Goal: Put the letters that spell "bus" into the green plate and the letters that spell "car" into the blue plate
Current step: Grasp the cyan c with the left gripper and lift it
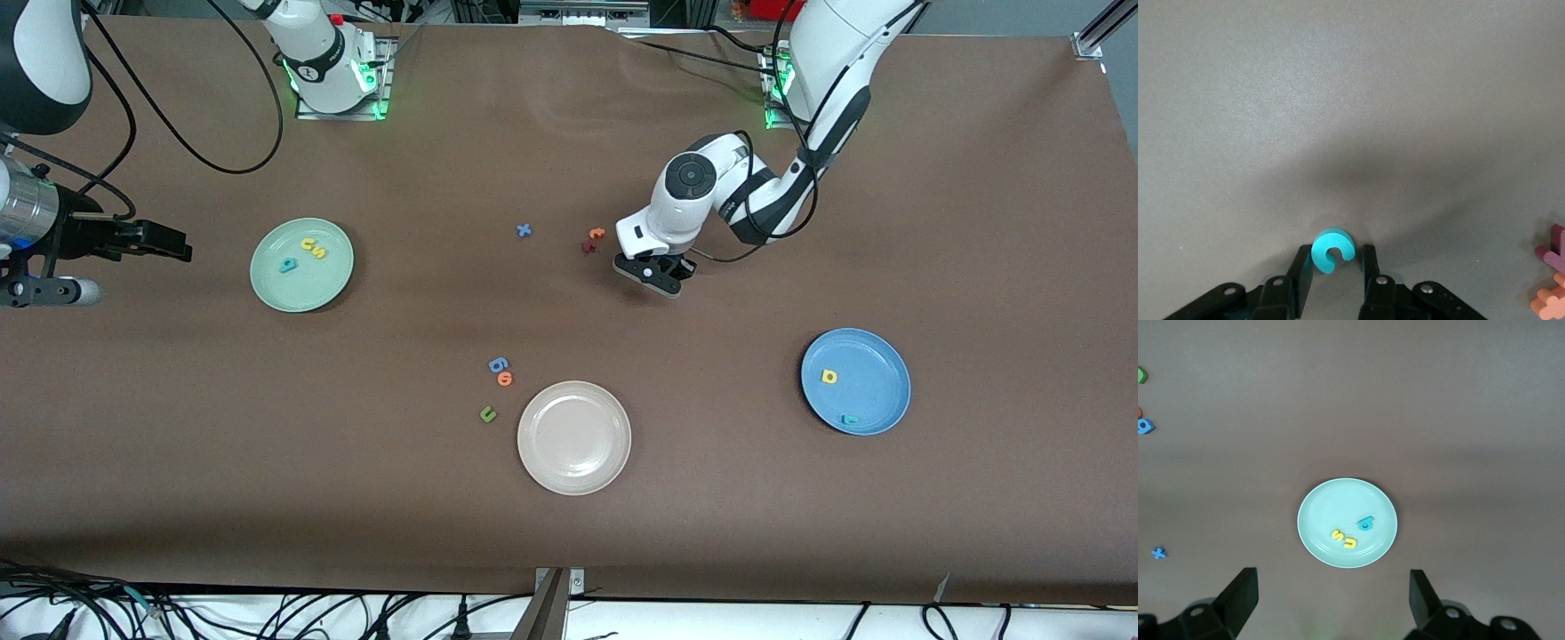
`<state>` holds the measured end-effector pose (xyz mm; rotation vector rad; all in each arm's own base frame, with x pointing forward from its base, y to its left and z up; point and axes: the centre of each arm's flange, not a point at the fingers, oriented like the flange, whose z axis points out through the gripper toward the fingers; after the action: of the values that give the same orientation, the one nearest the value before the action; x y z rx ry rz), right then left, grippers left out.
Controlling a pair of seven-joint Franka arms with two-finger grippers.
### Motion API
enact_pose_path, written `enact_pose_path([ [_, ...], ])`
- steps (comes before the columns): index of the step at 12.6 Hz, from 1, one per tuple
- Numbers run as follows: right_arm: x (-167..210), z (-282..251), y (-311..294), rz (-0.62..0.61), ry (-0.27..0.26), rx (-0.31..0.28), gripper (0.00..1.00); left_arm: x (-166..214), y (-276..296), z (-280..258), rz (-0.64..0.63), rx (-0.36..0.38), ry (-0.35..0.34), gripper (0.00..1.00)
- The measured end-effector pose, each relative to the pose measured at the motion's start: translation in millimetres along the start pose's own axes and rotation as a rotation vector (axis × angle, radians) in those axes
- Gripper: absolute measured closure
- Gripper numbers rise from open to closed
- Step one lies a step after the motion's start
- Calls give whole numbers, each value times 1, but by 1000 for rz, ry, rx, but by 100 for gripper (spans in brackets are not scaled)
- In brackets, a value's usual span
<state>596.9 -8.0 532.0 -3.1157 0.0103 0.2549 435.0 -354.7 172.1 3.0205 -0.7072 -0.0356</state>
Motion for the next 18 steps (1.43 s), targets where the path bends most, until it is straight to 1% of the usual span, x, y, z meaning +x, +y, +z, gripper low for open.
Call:
enact_pose_path([
  [1,0,0,0,0,0,0,0,0,-1,-1,-1,0,1,71],
  [2,0,0,1,1,0,0,0,0,-1,-1,-1,0,1,72],
  [15,0,0,2,4,0,0,0,1,-1,-1,-2,0,2,72],
  [18,0,0,2,4,0,0,0,7,-22,-4,15,-1,11,72],
])
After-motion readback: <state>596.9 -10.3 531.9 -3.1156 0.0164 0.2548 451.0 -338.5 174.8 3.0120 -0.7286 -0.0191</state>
